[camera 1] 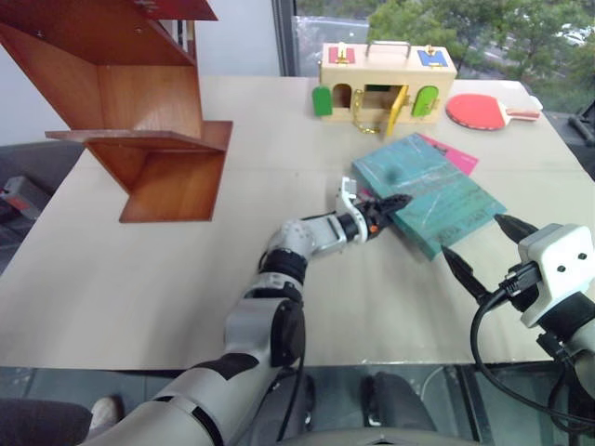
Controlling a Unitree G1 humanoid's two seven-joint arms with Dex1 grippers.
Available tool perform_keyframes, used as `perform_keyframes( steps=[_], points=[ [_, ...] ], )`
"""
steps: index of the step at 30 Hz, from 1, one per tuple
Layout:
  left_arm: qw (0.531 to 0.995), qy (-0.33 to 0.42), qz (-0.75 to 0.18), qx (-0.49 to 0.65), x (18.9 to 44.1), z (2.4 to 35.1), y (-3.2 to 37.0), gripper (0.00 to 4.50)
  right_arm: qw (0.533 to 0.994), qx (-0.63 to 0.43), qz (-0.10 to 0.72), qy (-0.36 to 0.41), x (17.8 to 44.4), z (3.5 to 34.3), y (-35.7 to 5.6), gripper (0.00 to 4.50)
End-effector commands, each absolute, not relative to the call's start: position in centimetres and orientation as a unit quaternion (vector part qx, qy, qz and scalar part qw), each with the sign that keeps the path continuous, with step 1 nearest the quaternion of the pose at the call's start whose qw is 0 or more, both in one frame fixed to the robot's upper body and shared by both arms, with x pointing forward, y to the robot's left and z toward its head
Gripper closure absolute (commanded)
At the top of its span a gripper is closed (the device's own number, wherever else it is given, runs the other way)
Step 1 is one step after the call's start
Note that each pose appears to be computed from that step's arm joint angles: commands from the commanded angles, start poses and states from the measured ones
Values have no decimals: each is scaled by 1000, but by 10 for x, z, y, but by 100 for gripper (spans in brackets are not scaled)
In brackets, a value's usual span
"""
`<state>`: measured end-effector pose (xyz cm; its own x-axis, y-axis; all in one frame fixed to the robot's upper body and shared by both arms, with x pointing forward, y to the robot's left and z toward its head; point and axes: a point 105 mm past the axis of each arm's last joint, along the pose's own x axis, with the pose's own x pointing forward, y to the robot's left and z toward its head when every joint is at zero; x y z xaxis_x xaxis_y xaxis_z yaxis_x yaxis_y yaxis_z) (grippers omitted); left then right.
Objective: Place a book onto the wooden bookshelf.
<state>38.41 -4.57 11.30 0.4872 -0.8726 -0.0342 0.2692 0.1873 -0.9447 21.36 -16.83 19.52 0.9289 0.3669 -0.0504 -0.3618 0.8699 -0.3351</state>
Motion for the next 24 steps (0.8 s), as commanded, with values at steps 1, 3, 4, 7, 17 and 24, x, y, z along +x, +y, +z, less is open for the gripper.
perform_keyframes(
  steps=[1, 3, 4, 7, 17, 24],
  points=[
    [689, 307, -419, -505, 379, 121, -57, 330, 967, -169, 188, -28, 210, 203, -165, 0],
    [687, 308, -417, -509, 379, 121, -53, 409, 967, -170, 187, -26, 210, 203, -165, 0],
    [685, 309, -417, -511, 379, 122, -50, 446, 967, -170, 187, -25, 210, 202, -165, 0],
    [669, 308, -433, -521, 375, 131, -38, 449, 967, -168, 190, -23, 211, 201, -164, 0],
    [691, 288, -430, -504, 365, 147, 9, 449, 965, -163, 204, -16, 217, 199, -163, 0],
    [706, 293, -408, -500, 361, 137, 11, 205, 961, -162, 222, -19, 226, 199, -161, 0]
  ],
)
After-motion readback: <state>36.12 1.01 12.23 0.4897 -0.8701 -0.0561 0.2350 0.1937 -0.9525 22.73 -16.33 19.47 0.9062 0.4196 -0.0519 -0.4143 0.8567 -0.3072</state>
